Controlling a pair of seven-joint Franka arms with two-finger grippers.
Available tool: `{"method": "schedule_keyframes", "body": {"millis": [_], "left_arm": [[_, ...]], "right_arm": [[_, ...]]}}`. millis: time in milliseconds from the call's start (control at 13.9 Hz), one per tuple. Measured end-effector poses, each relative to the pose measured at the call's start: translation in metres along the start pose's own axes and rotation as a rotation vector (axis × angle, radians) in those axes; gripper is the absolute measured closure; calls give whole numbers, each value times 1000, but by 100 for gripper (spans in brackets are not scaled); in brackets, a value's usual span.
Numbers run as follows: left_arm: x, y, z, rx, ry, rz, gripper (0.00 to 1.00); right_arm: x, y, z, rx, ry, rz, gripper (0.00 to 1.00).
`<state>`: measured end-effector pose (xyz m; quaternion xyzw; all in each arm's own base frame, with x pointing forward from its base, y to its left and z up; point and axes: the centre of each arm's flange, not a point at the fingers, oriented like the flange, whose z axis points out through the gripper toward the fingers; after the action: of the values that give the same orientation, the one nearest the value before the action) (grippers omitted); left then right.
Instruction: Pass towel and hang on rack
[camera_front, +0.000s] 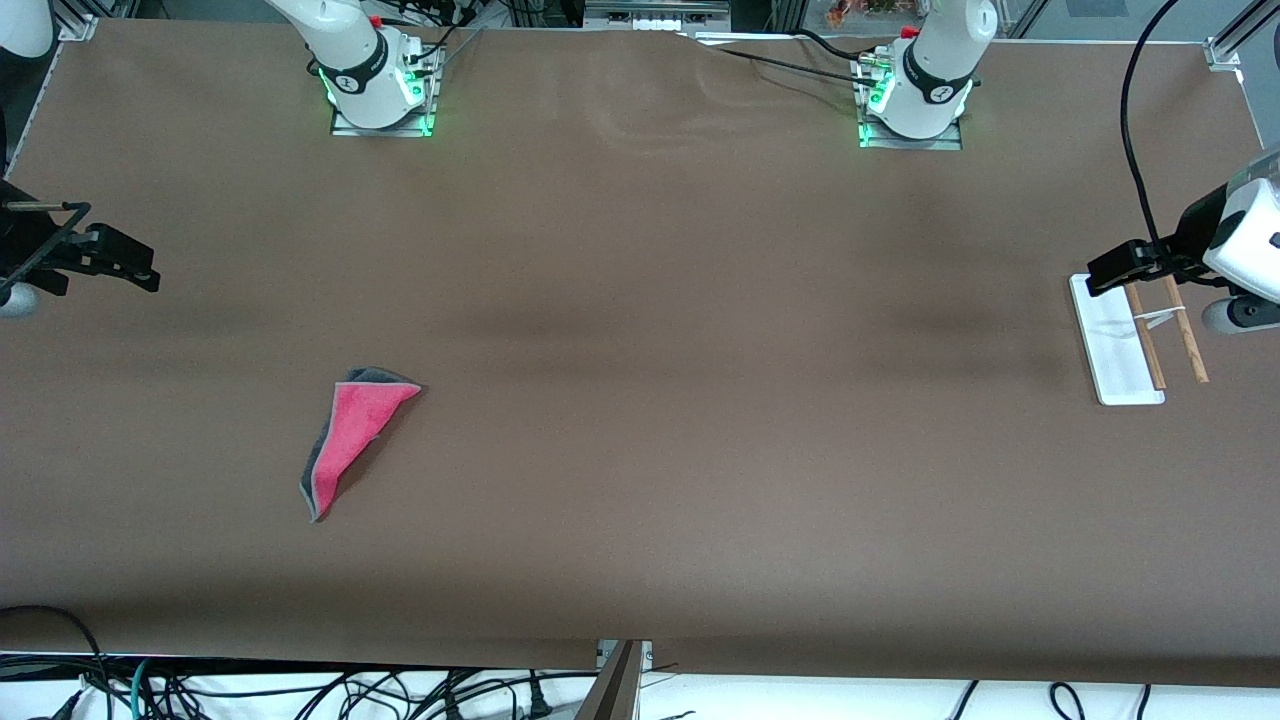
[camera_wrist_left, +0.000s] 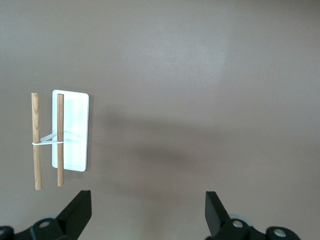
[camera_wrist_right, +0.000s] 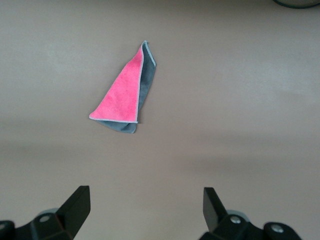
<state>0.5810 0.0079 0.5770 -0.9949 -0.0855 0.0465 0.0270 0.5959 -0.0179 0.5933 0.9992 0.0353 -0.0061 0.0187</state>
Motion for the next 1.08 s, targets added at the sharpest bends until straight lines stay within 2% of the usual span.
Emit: {"method": "schedule_keyframes", "body": {"millis": [288,576,1080], "left_arm": [[0,0,0,-2,-1,4,0],[0,0,0,-22,-4,60,0],[1,-7,1,-35,-6,62,0]], "right_arm": [[0,0,0,0,2,0,0],[0,0,0,0,2,0,0],[0,1,0,0,4,1,0]]}}
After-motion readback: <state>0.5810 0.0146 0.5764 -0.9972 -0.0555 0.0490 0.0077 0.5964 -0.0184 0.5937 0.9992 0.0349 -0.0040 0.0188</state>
